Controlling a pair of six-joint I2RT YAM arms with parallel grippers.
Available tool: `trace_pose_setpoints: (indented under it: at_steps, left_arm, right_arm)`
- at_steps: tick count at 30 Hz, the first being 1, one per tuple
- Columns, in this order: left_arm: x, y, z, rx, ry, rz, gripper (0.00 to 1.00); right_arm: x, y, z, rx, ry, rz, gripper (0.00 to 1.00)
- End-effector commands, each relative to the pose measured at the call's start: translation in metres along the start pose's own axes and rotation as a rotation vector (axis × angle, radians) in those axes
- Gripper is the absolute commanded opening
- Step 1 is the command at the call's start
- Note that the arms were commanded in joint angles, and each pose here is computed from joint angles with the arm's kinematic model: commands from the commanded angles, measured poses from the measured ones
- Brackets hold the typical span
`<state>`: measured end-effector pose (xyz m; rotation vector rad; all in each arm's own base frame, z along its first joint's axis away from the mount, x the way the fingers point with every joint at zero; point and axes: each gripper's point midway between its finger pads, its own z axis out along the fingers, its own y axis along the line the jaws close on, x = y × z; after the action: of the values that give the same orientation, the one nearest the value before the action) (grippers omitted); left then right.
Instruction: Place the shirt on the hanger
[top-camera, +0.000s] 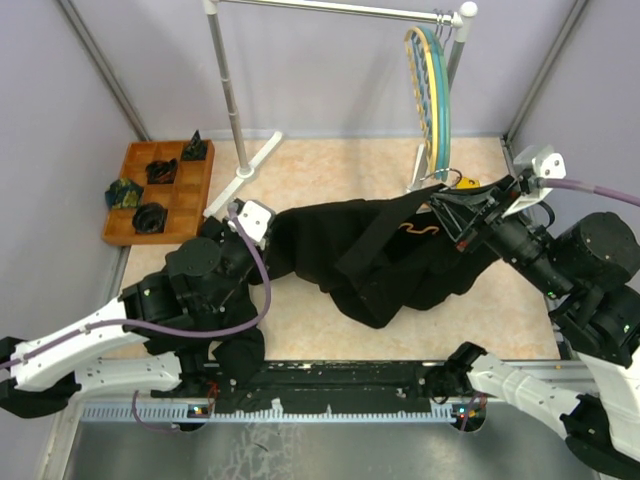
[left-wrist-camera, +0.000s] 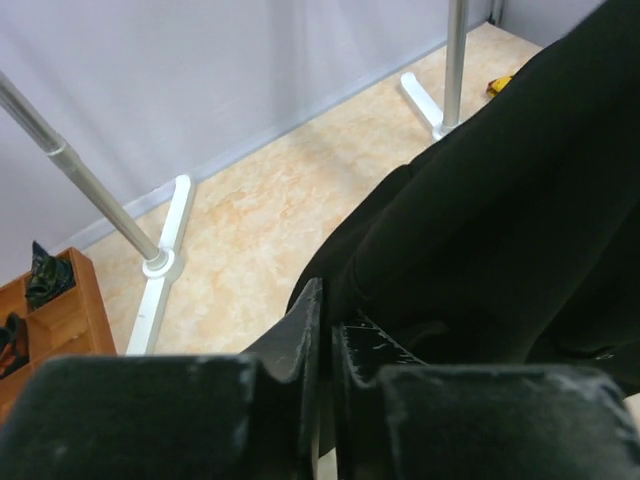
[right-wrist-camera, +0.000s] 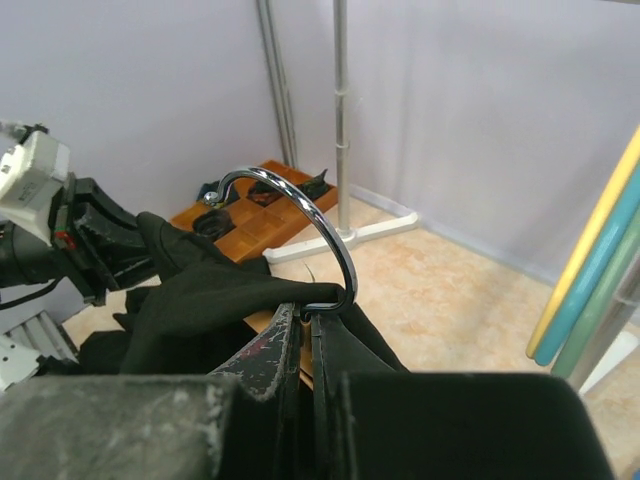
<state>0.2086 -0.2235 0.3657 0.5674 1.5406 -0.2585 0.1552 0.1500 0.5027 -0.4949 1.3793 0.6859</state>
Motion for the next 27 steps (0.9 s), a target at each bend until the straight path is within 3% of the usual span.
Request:
trace_pose_setpoints:
  at_steps: [1, 3, 16, 22, 24, 27]
  left_arm:
    - [-0.005, 0.015, -0.008, -0.052, -0.02, -0.02, 0.05]
    - [-0.004, 0.02, -0.012, -0.067, -0.02, -0.03, 0.0]
    - [-0.004, 0.036, -0.019, -0.129, -0.009, -0.042, 0.0]
    - [-0.016, 0.04, -0.023, -0.123, -0.032, -0.062, 0.0]
    - [-0.037, 0.035, -0.025, -0.068, -0.068, -0.073, 0.16]
    - [-0.074, 0.028, -0.029, 0.017, -0.136, -0.074, 0.53]
  right_arm:
    - [-0.05, -0.012, -0.019, 0.077, -0.169, -0.025, 0.0]
    - [-0.048, -0.018, -0.019, 0.111, -0.161, -0.036, 0.0]
    - [-0.044, -0.024, -0.017, 0.139, -0.15, -0.065, 0.0]
    - [-0.065, -0.024, -0.025, 0.143, -0.208, -0.085, 0.0]
    - [-0.083, -0.021, -0.026, 0.134, -0.246, -0.101, 0.0]
    - [-0.12, -0.019, -0.023, 0.134, -0.305, -0.146, 0.0]
